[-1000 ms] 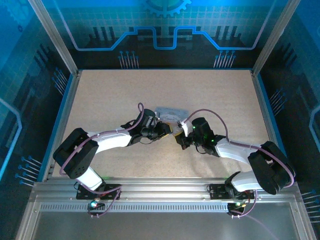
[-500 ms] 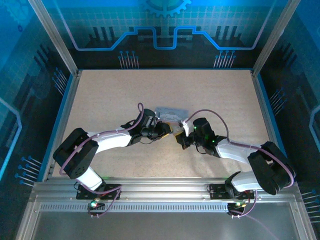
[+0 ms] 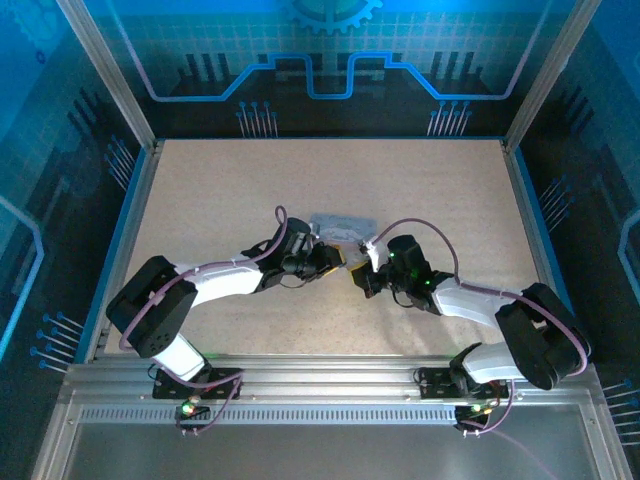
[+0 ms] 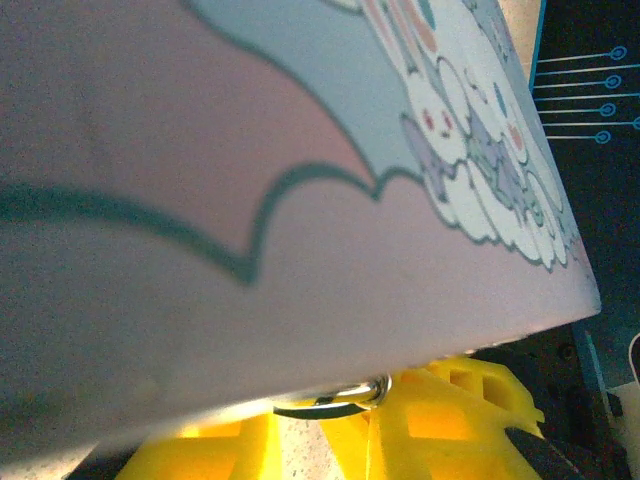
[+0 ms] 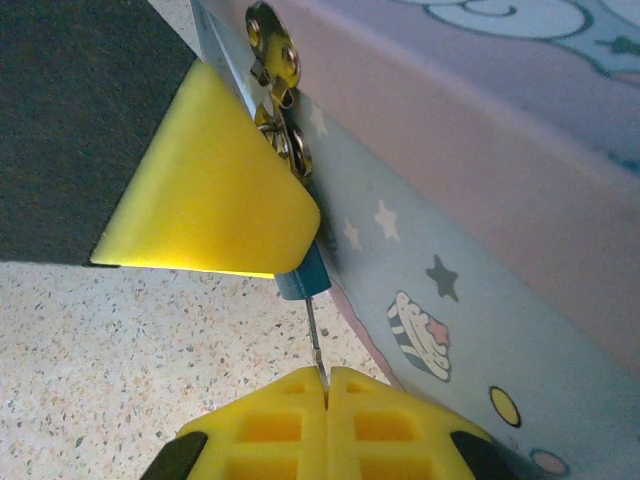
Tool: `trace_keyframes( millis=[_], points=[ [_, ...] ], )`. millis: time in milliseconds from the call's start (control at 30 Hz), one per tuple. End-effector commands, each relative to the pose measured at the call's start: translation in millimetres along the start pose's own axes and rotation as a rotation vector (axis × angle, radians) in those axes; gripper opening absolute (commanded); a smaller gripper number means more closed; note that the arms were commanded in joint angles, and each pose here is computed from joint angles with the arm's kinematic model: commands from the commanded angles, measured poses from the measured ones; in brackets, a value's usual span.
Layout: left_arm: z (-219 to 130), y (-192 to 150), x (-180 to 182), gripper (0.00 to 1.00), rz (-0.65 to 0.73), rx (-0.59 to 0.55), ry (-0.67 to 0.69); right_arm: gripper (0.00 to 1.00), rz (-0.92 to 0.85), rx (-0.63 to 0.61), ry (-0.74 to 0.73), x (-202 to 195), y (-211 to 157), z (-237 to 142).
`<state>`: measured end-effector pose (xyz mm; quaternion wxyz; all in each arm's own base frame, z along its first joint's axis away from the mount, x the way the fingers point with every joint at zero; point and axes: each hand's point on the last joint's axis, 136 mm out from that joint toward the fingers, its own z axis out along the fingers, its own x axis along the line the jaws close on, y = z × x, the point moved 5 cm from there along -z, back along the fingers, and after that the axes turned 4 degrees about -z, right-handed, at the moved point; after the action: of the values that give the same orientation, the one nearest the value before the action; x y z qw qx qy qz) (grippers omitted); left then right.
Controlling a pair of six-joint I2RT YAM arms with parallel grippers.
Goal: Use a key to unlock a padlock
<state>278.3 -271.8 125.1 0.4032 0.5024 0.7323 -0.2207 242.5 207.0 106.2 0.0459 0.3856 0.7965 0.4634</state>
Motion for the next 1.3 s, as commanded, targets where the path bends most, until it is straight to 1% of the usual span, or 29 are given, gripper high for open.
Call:
trace_keyframes(
  millis=[0, 600, 1267],
  points=[
    [-7.4, -3.4, -15.9, 0.15, 0.027, 0.005, -0.071, 0.0, -0.005, -0.065, 0.008, -0.7, 12.6, -4.0],
    [-6.1, -4.4, -19.9, 0.15, 0.026, 0.014, -0.089, 0.0, -0.032, -0.118, 0.026, 0.6, 29.9, -0.5],
    [-5.6, -4.7, -22.6, 0.15, 0.024, 0.024, -0.097, 0.0, -0.06, -0.129, 0.048, -0.5, 41.8, 10.3]
  ],
)
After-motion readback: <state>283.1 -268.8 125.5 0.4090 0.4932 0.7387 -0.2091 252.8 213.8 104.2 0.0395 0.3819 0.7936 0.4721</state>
